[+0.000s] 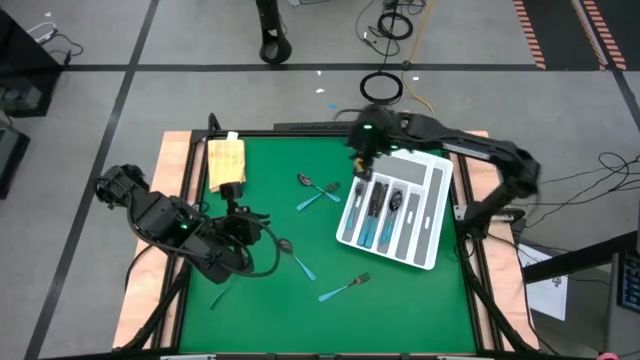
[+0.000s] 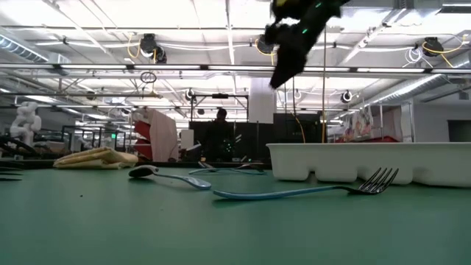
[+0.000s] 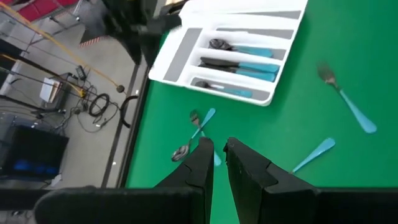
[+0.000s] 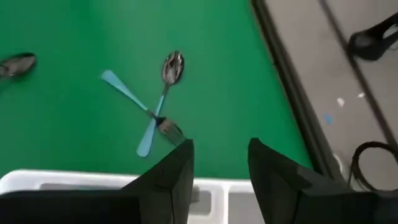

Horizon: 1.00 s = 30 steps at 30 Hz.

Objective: Sort silverware
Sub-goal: Put the blue fork into the white cutlery tray

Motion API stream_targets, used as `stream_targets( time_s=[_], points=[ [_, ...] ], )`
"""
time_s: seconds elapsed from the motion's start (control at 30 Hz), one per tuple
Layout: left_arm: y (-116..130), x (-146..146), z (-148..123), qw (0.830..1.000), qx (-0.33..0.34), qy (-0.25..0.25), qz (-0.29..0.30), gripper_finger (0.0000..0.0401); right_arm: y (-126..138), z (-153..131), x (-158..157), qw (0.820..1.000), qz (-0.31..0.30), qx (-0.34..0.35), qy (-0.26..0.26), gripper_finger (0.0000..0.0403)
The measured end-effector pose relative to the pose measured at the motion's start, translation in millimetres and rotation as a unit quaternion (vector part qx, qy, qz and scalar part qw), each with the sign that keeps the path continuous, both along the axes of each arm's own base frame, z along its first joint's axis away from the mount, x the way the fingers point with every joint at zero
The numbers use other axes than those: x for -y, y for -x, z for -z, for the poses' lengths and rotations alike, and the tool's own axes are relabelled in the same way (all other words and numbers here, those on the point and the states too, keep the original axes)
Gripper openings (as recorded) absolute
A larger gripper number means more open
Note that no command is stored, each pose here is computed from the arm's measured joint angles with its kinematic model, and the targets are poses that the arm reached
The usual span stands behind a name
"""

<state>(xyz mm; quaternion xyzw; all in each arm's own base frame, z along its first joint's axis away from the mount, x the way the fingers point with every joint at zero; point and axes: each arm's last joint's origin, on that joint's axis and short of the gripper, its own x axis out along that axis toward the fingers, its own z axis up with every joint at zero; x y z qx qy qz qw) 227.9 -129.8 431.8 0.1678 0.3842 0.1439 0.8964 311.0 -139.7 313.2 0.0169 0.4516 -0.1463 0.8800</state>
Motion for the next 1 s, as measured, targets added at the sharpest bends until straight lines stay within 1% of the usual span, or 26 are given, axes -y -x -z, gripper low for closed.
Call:
stream_targets(
  time_s=[0.1, 0.2, 0.3, 0.4, 0.5, 0.57, 0.67, 0.87, 0.97, 1.0],
  points=[
    [6, -3, -2, 1.000, -0.007, -0.005, 0.002, 0.0052, -26, 26, 10, 0.998, -0.035, -0.052, -0.018, 0.0140],
    [12, -7, -4, 1.000, -0.014, -0.009, 0.002, 0.0052, -46, 49, 17, 0.990, -0.072, -0.116, -0.026, 0.0140],
    [17, -10, -7, 1.000, -0.014, -0.009, 0.002, 0.0052, -62, 67, 20, 0.976, -0.118, -0.178, -0.035, 0.0140],
    [20, -12, -9, 1.000, -0.013, -0.009, 0.002, 0.0052, -77, 79, 18, 0.960, -0.177, -0.217, -0.030, 0.0140],
    [22, -15, -10, 1.000, -0.009, -0.006, -0.001, 0.0052, -89, 88, 18, 0.943, -0.233, -0.238, -0.018, 0.0140],
    [22, -17, -11, 1.000, -0.001, -0.003, -0.013, 0.0052, -96, 95, 18, 0.932, -0.261, -0.250, -0.015, 0.0140],
    [21, -19, -11, 0.999, 0.010, -0.002, -0.030, 0.0052, -104, 102, 18, 0.921, -0.291, -0.258, -0.006, 0.0140],
    [20, -22, -11, 0.999, 0.010, -0.011, -0.040, 0.0052, -112, 118, 19, 0.909, -0.317, -0.269, -0.004, 0.0140],
    [21, -23, -11, 0.999, 0.006, -0.015, -0.041, 0.0052, -115, 126, 18, 0.909, -0.321, -0.265, -0.020, 0.0140],
    [21, -23, -11, 0.999, 0.006, -0.016, -0.042, 0.0052, -116, 128, 19, 0.909, -0.320, -0.265, -0.016, 0.0140]
  ],
)
